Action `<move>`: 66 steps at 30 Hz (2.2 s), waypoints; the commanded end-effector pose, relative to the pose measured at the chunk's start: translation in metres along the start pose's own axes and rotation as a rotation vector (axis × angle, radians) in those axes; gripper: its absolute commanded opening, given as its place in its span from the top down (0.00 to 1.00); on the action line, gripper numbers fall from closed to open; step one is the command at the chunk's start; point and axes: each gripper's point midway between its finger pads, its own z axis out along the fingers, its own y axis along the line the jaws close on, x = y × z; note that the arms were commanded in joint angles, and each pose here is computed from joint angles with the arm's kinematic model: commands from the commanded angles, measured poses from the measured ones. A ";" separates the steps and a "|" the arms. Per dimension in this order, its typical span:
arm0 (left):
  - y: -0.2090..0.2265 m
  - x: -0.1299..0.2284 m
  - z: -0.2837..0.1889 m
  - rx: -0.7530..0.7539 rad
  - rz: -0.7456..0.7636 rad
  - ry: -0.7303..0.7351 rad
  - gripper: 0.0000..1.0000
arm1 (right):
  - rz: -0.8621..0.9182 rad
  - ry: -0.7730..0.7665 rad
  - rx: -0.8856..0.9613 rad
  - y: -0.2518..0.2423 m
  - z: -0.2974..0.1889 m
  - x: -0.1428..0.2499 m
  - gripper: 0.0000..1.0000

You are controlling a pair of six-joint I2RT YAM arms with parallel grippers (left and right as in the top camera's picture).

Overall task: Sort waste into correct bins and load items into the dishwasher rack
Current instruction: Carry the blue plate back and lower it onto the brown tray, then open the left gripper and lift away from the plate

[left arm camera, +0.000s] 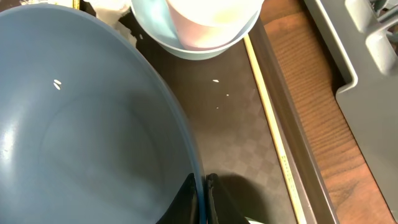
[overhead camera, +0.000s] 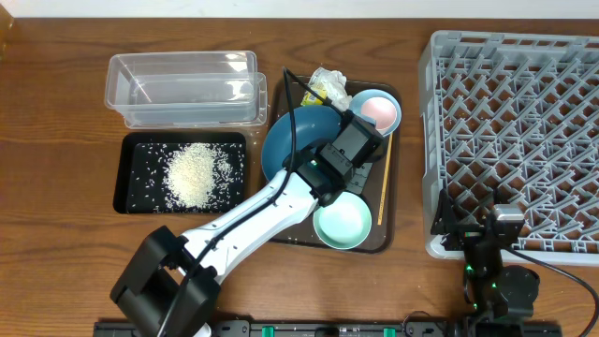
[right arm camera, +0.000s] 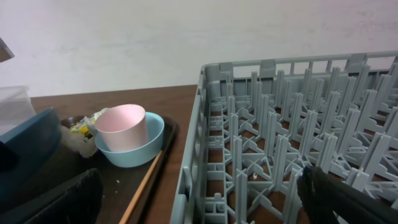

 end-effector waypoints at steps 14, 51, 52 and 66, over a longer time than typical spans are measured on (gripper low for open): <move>-0.010 0.020 0.029 0.019 0.001 0.074 0.94 | -0.013 -0.002 0.006 -0.002 0.000 0.000 0.01; 0.023 -0.034 -0.051 -0.029 -0.075 -0.091 0.20 | -0.013 -0.002 0.006 -0.002 0.000 0.000 0.01; 0.027 -0.043 -0.058 -0.017 -0.090 -0.103 0.20 | -0.013 -0.002 0.006 -0.002 0.000 0.000 0.01; 0.107 -0.105 -0.118 0.093 -0.178 0.018 0.16 | -0.013 -0.002 0.006 -0.002 0.000 0.000 0.01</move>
